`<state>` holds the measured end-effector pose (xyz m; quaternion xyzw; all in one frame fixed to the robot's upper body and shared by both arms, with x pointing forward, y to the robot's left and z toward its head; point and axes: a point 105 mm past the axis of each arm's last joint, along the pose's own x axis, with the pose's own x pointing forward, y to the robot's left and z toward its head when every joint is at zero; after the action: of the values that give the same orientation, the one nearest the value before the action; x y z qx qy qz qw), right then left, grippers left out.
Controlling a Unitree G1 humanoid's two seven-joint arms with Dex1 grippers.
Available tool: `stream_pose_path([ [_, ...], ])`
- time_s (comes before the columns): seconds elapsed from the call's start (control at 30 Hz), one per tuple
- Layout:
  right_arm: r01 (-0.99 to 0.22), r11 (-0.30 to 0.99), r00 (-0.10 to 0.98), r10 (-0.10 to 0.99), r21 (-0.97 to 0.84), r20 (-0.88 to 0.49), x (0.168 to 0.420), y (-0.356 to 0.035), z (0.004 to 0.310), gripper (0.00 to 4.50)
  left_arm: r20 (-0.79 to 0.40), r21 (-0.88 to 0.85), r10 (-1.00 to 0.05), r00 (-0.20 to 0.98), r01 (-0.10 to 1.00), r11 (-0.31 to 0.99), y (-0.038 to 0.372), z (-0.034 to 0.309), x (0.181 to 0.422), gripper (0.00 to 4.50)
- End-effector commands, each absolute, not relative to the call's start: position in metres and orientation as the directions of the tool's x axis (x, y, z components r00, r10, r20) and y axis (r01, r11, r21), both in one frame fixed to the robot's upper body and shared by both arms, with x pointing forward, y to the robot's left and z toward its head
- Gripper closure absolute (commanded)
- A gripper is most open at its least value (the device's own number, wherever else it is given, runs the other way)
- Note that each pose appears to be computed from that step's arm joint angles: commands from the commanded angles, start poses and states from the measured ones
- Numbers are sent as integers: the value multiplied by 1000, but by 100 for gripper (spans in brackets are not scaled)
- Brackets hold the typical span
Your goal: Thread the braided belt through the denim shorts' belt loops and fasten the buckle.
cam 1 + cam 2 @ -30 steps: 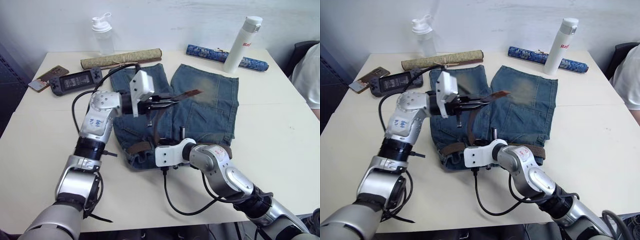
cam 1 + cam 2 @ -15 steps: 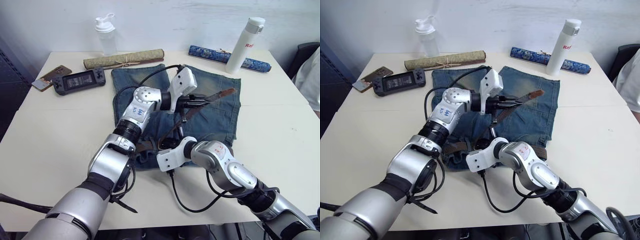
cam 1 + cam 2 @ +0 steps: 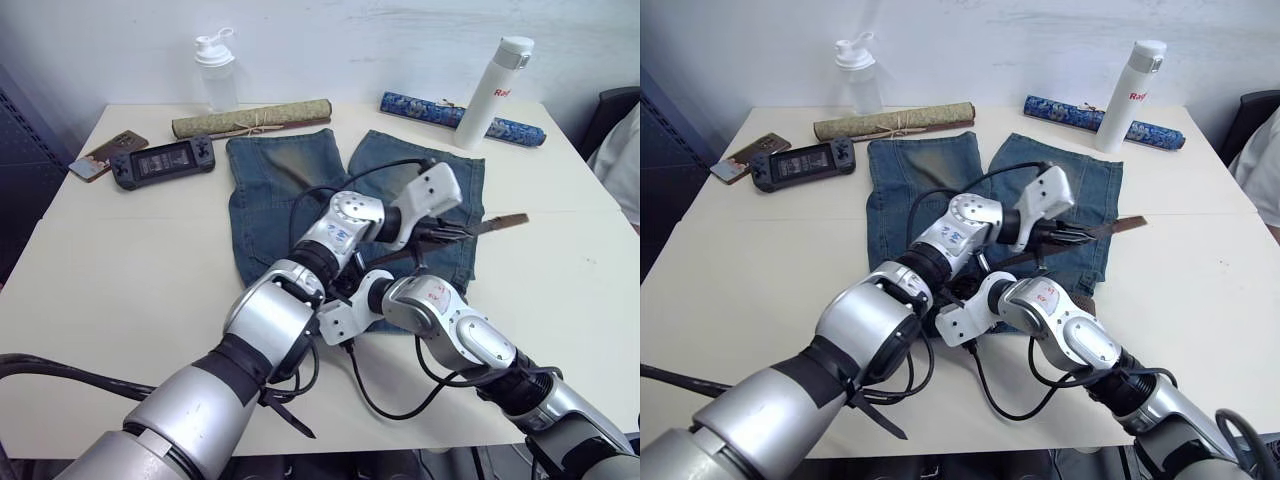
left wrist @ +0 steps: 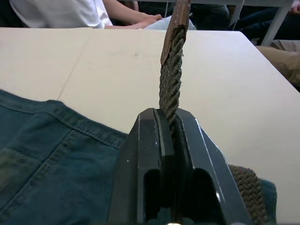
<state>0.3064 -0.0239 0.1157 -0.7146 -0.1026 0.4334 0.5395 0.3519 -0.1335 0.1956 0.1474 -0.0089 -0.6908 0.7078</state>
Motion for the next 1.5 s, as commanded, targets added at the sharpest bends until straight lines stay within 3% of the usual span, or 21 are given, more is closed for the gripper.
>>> stream_pose_path([
  [0.03,-452,-584,319,600,-674,-734,258,-4,43,442,-57,360,-988,-141,920,-153,-193,248,296,450],
  [0.3,-450,-595,296,604,-666,-740,255,-1,41,442,-40,380,-967,-252,891,-248,-226,256,253,450],
  [0.47,-453,-590,295,608,-668,-737,256,-1,42,442,12,387,-964,-266,890,-241,-229,270,248,450],
  [0.53,-465,-578,301,609,-670,-734,258,-3,42,442,27,395,-971,-238,895,-209,-222,275,258,450],
  [0.67,-517,-484,359,626,-706,-692,268,-6,48,442,52,446,-995,-84,894,-52,-184,279,307,450],
  [0.83,-533,-278,539,617,-799,-574,297,-26,71,442,71,462,-967,244,851,248,-76,265,393,450],
  [1.0,-528,-86,642,611,-845,-463,306,-44,88,442,87,449,-912,400,802,394,11,244,419,450],
  [1.23,-515,346,771,586,-784,-248,317,-65,134,442,74,468,-818,570,704,534,93,208,393,450],
  [1.5,-517,539,804,572,-664,-162,312,-86,171,442,-7,555,-769,639,643,529,114,194,361,450],
])
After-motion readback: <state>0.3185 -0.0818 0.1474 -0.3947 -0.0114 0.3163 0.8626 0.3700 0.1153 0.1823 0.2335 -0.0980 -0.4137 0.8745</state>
